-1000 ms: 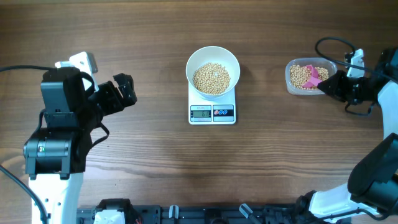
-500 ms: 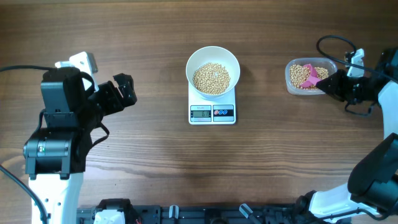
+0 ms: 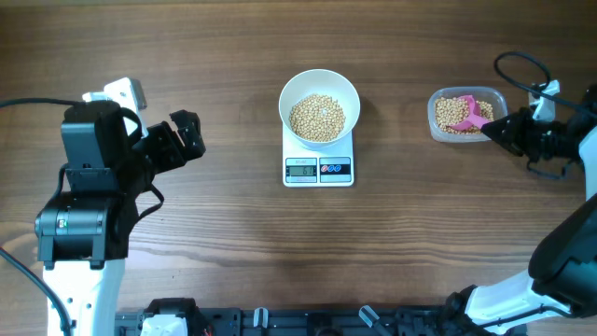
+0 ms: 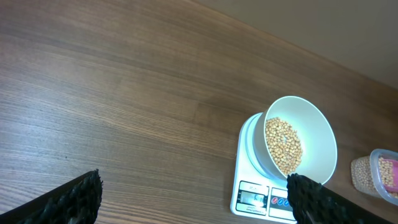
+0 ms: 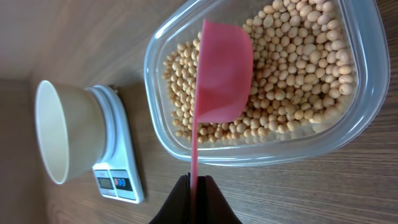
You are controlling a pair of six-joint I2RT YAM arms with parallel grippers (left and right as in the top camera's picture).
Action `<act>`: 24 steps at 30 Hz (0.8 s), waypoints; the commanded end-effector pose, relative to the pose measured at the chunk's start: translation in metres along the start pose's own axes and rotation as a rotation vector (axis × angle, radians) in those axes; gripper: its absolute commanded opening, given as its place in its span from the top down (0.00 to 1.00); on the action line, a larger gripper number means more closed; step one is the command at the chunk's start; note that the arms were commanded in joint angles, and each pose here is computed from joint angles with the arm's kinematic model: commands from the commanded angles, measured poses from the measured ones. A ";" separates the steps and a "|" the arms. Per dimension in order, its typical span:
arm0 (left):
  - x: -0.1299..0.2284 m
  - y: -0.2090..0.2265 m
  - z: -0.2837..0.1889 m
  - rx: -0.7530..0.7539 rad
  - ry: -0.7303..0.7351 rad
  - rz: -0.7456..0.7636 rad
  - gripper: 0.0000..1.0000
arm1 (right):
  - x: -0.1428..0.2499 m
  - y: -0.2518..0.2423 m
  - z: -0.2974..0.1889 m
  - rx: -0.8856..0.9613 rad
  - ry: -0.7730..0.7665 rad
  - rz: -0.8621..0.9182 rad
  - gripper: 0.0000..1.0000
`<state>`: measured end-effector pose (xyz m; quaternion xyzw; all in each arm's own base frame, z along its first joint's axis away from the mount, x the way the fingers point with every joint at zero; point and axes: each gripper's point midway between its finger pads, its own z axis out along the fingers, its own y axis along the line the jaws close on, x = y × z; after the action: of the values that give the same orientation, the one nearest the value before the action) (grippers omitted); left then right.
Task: Scoop item into bowl and weigh 150g on scale
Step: 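Drag the scoop through the soybeans and lift it filled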
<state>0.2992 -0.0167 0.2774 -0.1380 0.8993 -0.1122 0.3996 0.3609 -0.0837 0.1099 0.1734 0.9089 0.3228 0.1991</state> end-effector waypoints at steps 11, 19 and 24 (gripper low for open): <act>-0.007 0.001 -0.003 -0.007 -0.019 0.011 0.00 | -0.003 -0.015 -0.030 -0.142 -0.072 0.155 0.96; -0.007 0.000 -0.003 -0.007 -0.019 0.011 0.00 | -0.004 0.000 -0.035 -0.242 -0.082 0.174 0.96; -0.007 0.001 -0.003 -0.008 -0.019 0.011 0.00 | -0.003 0.001 -0.035 -0.248 -0.077 0.182 0.96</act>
<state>0.2992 -0.0167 0.2774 -0.1380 0.8993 -0.1122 0.3996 0.3460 -0.1062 0.1349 0.2394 0.8500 0.4126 0.2235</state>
